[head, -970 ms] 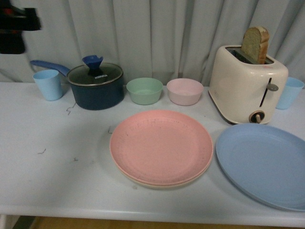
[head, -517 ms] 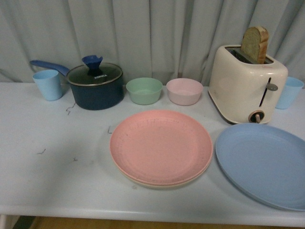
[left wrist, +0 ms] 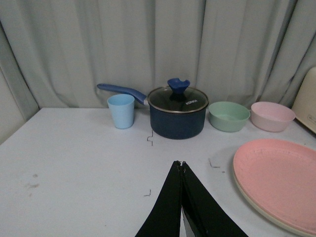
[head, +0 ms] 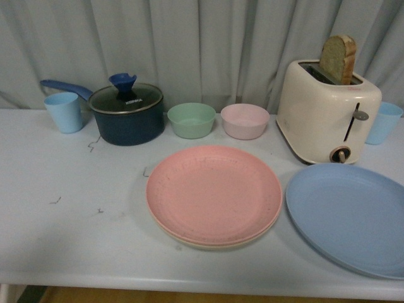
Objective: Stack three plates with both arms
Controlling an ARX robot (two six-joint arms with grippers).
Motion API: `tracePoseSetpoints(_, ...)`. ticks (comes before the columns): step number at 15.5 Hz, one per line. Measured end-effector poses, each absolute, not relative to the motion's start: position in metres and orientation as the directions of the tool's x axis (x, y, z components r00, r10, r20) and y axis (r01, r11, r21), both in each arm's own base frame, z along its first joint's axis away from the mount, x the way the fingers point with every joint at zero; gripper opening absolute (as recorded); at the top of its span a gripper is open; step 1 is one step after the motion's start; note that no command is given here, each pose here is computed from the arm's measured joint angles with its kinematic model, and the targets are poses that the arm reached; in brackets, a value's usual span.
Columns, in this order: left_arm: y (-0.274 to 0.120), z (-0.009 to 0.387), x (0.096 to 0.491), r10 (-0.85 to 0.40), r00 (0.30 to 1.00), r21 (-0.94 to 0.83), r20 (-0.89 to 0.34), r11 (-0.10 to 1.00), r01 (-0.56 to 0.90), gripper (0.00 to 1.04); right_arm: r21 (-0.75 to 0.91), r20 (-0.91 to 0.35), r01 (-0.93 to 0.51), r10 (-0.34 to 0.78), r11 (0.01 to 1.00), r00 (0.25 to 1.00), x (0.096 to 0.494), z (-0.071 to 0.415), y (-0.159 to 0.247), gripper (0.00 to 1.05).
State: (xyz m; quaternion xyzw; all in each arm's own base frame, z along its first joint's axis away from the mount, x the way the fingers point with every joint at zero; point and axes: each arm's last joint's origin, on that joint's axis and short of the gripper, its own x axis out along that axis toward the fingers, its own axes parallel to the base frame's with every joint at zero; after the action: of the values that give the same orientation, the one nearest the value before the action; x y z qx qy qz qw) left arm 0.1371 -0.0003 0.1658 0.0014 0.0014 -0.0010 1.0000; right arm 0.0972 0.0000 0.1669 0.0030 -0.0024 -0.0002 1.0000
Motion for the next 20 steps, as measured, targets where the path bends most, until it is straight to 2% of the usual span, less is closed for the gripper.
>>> tracePoseSetpoints(20, 0.0, 0.17, 0.109, -0.002, 1.0, 0.003, 0.012, 1.0, 0.002, 0.02, 0.006, 0.005, 0.0, 0.0, 1.0, 1.0, 0.097, 0.167, 0.0, 0.98)
